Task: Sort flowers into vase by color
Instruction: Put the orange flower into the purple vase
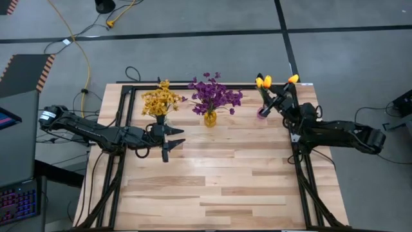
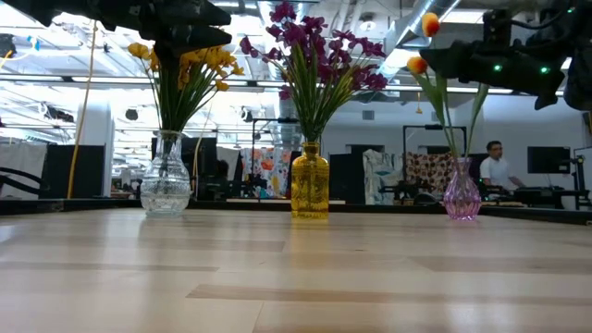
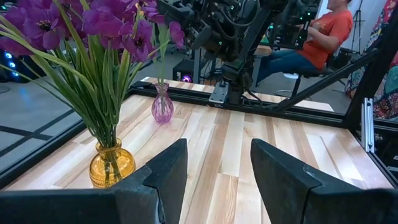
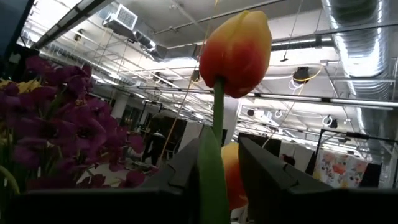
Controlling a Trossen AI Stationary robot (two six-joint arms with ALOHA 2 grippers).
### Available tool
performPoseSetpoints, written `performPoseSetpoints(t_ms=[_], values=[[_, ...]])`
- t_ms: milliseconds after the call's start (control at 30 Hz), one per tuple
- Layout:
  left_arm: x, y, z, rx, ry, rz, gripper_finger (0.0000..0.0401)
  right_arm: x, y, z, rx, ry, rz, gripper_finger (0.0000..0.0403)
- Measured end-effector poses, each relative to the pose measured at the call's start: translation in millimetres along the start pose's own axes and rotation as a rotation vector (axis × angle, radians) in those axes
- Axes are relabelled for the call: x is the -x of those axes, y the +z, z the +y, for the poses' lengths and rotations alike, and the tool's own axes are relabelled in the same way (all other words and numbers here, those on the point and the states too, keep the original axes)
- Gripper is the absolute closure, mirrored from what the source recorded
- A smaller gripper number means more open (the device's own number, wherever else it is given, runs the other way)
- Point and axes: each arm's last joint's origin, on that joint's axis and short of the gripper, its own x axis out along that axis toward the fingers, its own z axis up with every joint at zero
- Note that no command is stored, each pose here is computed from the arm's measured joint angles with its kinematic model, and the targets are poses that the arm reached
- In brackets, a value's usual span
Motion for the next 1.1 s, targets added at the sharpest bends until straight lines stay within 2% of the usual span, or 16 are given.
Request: performPoseSetpoints(t_ms=[433, 600, 767, 967, 1100], values=[[0.0, 0.0, 0.0, 0.0, 0.0, 0.0, 0.0237, 1.5, 4.5, 0.0, 0.018, 0.003, -0.01, 0.0271], [0.0, 0.0, 0.0, 0.0, 0.0, 0.0, 0.0237, 3.5, 6.3, -0.8, 0.009, -0.079, 0.044, 0.0271], [0.0, 0.0, 0.0, 0.0, 0.0, 0.0, 0.0237, 4.3, 4.4, 2.6, 0.013, -0.058, 0.082, 0.0268], [0.0, 0.0, 0.0, 0.005, 0.0, 0.0, 0.0237, 4.5, 4.4, 6.0, 0.035, -0.037, 0.09, 0.0234], [0.0, 0.0, 0.0, 0.007, 0.0, 0.0, 0.0237, 4.9, 4.5, 6.3, 0.032, -0.094, 0.116, 0.0199]])
